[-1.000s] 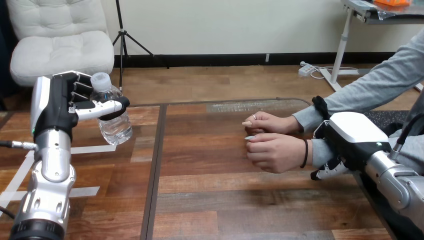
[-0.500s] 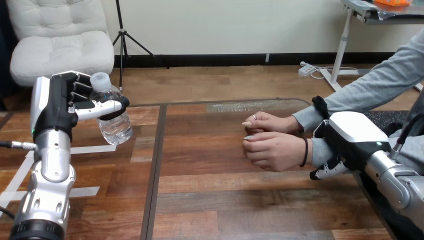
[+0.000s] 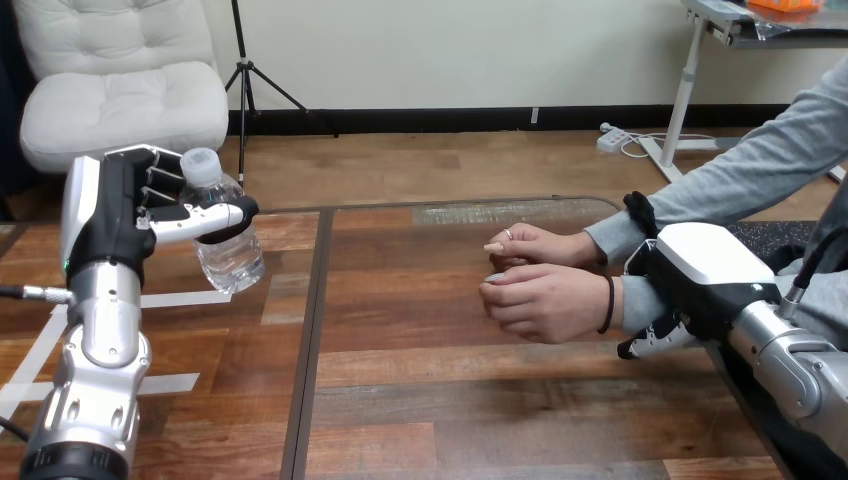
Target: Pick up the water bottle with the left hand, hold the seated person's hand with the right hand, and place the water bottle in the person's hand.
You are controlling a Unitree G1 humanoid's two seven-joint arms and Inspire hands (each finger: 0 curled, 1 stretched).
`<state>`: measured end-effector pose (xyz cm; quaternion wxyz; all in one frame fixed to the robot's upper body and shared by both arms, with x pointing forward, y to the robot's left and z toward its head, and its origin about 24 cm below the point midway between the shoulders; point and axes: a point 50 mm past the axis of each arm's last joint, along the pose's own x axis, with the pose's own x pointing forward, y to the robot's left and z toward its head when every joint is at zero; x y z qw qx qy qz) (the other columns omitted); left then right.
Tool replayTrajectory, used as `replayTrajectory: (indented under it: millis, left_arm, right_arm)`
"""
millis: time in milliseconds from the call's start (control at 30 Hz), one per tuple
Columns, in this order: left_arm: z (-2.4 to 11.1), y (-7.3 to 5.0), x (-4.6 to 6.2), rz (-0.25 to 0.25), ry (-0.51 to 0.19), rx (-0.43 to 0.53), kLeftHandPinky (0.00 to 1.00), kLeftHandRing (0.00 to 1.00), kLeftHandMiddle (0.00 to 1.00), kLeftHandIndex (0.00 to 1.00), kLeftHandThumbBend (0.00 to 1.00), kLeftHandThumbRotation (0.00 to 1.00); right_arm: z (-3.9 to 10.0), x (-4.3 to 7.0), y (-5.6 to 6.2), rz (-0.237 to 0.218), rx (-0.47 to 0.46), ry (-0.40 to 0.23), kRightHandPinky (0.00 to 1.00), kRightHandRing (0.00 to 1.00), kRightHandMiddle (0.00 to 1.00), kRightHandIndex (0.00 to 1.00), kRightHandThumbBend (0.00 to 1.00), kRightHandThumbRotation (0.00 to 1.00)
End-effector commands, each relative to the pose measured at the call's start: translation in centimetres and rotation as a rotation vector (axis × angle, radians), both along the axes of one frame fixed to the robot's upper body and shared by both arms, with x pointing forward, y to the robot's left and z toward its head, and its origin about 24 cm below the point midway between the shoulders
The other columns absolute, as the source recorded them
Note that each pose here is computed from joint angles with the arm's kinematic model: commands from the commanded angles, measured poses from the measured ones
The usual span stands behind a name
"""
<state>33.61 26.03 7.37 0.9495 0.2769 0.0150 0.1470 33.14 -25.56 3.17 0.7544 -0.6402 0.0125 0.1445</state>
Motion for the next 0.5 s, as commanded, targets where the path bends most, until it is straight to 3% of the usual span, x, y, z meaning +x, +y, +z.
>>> replayTrajectory:
  millis: [0, 467]
  left_arm:
    - [3.72, -0.33, 0.91, -0.030, -0.141, 0.032, 0.34, 0.39, 0.44, 0.47, 0.74, 0.00]
    - [3.67, -0.31, 0.85, -0.030, -0.145, 0.027, 0.34, 0.40, 0.45, 0.47, 0.74, 0.00]
  right_arm:
    - [2.82, 1.86, 1.67, 0.044, 0.083, -0.107, 0.10, 0.15, 0.21, 0.24, 0.70, 0.00]
    - [2.82, 1.91, 1.67, 0.042, 0.071, -0.107, 0.13, 0.18, 0.25, 0.26, 0.74, 0.00]
